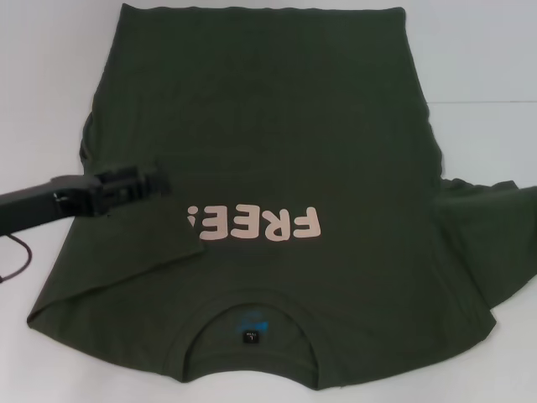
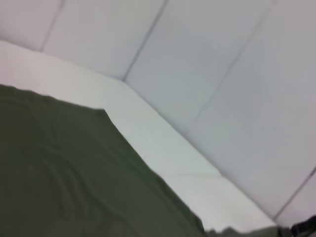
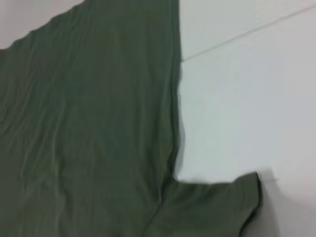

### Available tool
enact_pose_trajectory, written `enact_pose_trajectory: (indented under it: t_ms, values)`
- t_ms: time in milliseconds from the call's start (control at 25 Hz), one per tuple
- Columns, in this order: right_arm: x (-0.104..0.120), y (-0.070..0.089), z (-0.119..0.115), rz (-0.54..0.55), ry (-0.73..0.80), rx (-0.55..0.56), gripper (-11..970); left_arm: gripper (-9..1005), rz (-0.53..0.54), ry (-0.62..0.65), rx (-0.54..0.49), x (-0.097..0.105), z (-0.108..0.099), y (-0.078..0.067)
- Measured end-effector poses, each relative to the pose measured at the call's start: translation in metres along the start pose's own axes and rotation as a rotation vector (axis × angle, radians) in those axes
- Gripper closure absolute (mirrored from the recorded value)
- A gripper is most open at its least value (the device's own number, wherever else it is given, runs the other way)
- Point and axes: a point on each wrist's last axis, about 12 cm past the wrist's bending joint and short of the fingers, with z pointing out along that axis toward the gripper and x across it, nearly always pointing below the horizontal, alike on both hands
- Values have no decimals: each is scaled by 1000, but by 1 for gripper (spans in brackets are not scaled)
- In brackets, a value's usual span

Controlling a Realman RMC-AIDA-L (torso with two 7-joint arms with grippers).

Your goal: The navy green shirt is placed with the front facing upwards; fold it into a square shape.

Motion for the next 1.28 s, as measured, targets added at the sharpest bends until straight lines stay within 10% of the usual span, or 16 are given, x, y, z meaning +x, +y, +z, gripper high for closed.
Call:
enact_pose_trajectory:
  t_ms: [400,800,1280]
  values:
    - [-22,16,3,25,-36,-20,937,266,-49,-71,-10,-4,-10,3]
    - [-8,92,55,-87,186,-213,932,266,-57,-111,-13,-7,-13,4]
    - [-12,126,83,-167,169,-203,927,265,-104,-203,-37,-7,-24,10]
